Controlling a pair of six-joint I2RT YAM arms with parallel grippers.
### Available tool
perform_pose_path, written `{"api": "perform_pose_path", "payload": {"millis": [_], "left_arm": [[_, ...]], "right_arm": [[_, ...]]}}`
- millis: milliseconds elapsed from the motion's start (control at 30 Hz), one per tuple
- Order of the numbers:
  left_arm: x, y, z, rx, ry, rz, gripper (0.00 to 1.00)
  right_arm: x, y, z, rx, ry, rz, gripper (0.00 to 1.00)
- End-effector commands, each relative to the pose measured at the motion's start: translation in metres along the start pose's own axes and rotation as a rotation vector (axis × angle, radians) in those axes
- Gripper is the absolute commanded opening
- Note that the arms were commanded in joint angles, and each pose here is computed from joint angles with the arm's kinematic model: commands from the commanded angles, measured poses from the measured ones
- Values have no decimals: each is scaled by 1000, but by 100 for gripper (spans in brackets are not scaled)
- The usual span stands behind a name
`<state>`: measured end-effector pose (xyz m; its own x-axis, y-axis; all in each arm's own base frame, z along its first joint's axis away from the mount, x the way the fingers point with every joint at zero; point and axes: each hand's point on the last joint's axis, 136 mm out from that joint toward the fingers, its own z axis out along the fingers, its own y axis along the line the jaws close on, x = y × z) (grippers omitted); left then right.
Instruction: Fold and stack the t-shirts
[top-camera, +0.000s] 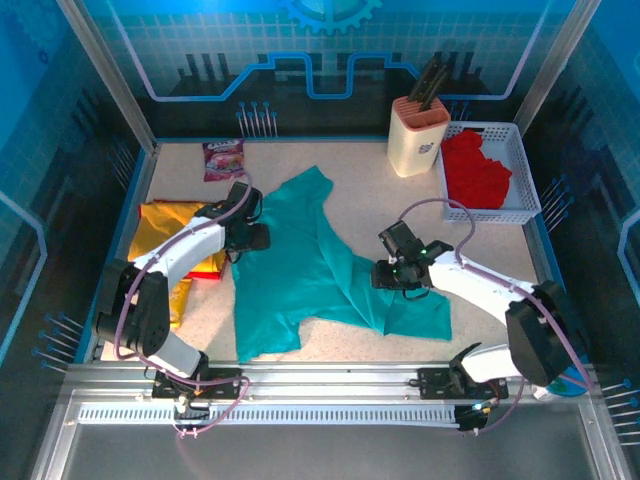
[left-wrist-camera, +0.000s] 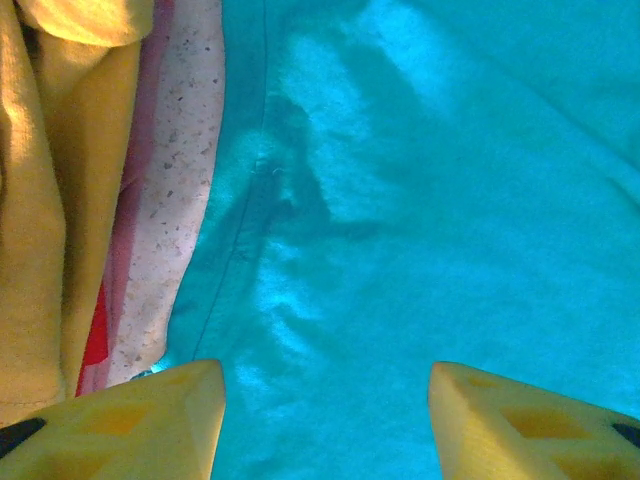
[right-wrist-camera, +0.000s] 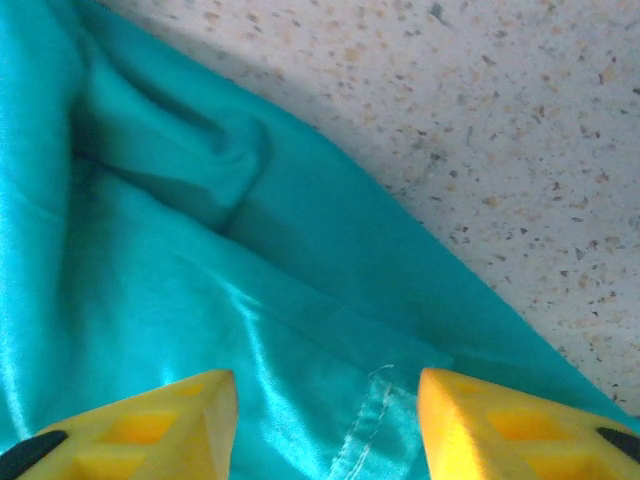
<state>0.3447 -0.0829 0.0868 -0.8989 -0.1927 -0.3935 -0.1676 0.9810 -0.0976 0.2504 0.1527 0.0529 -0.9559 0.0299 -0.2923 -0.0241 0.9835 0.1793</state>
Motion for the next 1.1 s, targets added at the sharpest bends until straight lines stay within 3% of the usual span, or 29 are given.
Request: {"api": "perform_pose_path", "payload": {"millis": [0,333,533,867,1067], "left_arm": [[2,0,-5,29,-5,-9,58],[4,0,-4,31,-1,-14,59],[7,1,-2,33,5,-13,59],[7,0,-2,36,6,-14,59],[8,-4,0,58,17,-19,59]], "right_arm": [[-6,-6,3,16,-7,-4,50],[-4,-27,12,113,-2,22,46],[2,-19,20,53,28,29,43],[-9,-20,8,65,-29,28,10],[-68,-28,-34,92,-162,7,1]]}}
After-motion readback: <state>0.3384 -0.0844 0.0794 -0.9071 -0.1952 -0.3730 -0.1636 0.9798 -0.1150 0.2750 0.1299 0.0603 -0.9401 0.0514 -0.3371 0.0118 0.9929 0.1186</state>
